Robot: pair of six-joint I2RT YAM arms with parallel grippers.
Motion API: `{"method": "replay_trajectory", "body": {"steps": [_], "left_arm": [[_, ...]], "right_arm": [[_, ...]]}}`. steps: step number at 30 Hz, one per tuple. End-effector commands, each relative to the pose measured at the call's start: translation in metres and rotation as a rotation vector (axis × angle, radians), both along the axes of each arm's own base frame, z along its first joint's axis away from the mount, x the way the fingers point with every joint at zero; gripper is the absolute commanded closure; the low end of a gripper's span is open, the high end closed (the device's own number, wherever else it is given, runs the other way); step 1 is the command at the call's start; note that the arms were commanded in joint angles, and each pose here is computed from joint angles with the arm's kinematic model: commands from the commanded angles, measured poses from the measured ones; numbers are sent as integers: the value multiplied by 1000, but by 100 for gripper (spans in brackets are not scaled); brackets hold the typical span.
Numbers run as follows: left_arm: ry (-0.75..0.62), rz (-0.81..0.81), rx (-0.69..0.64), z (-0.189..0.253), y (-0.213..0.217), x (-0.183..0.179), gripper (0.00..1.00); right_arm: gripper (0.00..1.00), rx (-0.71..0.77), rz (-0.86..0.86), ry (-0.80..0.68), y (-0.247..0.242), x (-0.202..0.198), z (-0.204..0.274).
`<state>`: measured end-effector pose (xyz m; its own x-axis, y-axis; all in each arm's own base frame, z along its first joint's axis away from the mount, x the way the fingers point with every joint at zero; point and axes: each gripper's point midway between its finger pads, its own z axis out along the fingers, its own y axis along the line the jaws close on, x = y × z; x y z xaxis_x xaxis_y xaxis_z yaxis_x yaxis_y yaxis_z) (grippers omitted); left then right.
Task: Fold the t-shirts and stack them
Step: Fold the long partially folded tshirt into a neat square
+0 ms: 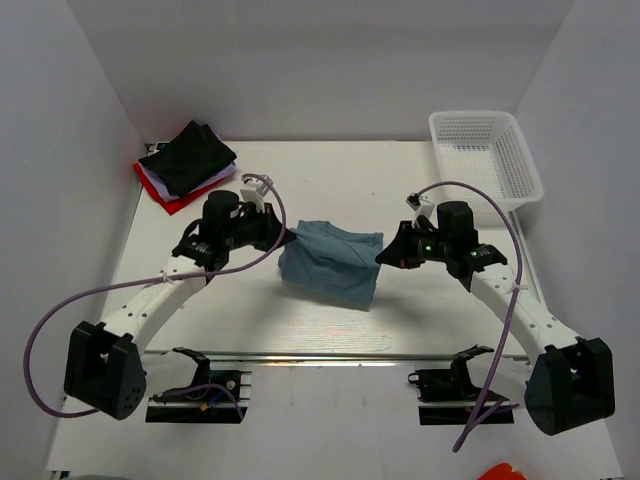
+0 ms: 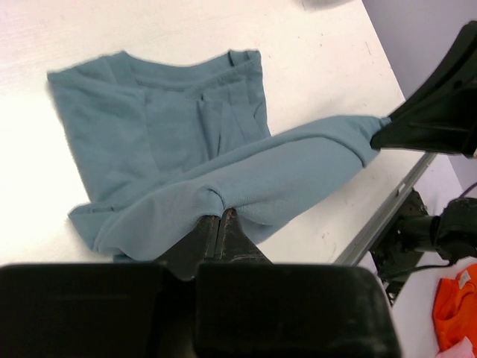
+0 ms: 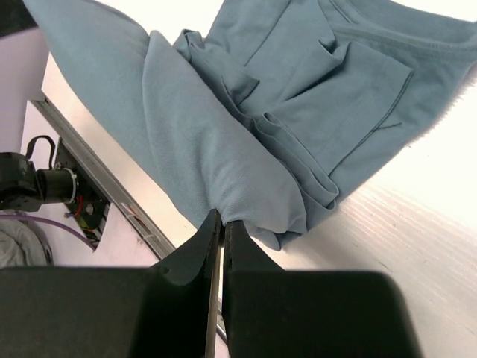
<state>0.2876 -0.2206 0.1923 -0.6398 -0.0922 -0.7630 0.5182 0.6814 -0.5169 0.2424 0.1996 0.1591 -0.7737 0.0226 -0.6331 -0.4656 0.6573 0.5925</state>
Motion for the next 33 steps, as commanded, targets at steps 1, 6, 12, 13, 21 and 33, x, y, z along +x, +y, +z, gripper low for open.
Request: {"method": "replay_trajectory", "body": {"steps": [1,6,12,13,21,33], "left_arm": [[-124,13,7,44,-1,22,100],[-192,18,-7,67,6,7,100],[-219,-83,-102,93,3,-35,100],[-200,-83,-94,90,5,-40,100],[-147,-61,-99,89,15,-64,100],[-22,138,-27,42,30,-18,100]], "right_arm": [[100,19,28,-38,2,6,21],[100,43,166,-108,6,-17,45],[100,128,327,-209,10,-58,95],[100,135,338,-187,10,-64,95],[100,144,351,-150,6,-84,86],[100,108,229,33,8,-44,46]]}}
